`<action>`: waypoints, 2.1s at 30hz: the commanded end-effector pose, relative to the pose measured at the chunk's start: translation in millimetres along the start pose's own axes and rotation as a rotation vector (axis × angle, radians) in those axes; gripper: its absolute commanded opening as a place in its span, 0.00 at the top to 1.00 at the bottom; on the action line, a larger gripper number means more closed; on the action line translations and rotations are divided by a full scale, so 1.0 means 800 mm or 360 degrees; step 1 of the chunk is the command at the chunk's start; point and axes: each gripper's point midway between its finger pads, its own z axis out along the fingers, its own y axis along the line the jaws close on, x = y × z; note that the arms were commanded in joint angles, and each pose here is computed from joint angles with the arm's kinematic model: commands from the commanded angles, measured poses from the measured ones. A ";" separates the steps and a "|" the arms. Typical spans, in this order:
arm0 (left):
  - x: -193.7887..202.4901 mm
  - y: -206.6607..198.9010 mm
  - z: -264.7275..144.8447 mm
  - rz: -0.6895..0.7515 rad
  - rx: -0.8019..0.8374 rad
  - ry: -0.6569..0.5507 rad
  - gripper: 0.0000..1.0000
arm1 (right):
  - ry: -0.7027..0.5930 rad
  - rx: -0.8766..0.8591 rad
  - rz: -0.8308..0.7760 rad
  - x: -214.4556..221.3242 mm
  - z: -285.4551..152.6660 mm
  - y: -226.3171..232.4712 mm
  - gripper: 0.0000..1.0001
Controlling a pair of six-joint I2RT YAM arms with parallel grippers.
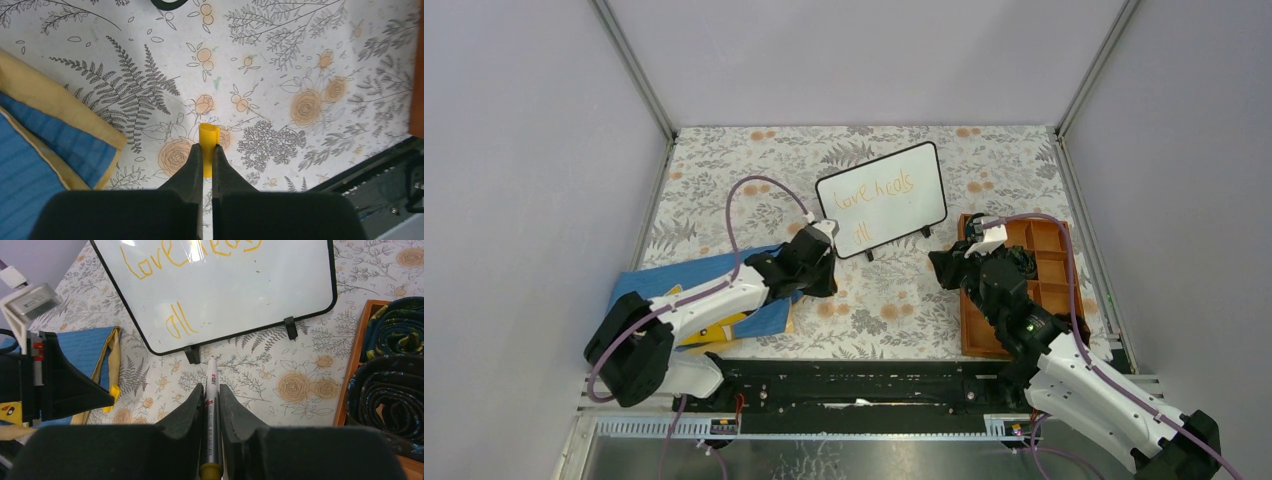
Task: Write a sentence on the whiteboard
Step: Close the whiteboard marker at the center of the board.
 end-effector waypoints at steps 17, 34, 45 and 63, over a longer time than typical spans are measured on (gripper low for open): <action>-0.150 -0.070 -0.193 -0.0277 0.0889 -0.1257 1.00 | -0.0192 -0.0050 0.0073 -0.038 0.000 0.011 1.00; -0.245 -0.066 -0.372 -0.0460 0.1265 -0.2042 1.00 | -0.0906 -0.0328 0.0051 -0.235 -0.010 0.110 1.00; -0.287 -0.076 -0.416 -0.0651 0.1586 -0.2018 1.00 | -0.1242 -0.0595 0.0027 -0.304 -0.080 0.197 1.00; -0.294 -0.101 -0.454 -0.0743 0.1934 -0.1909 1.00 | -0.1612 -0.0684 -0.0336 -0.264 -0.145 0.304 1.00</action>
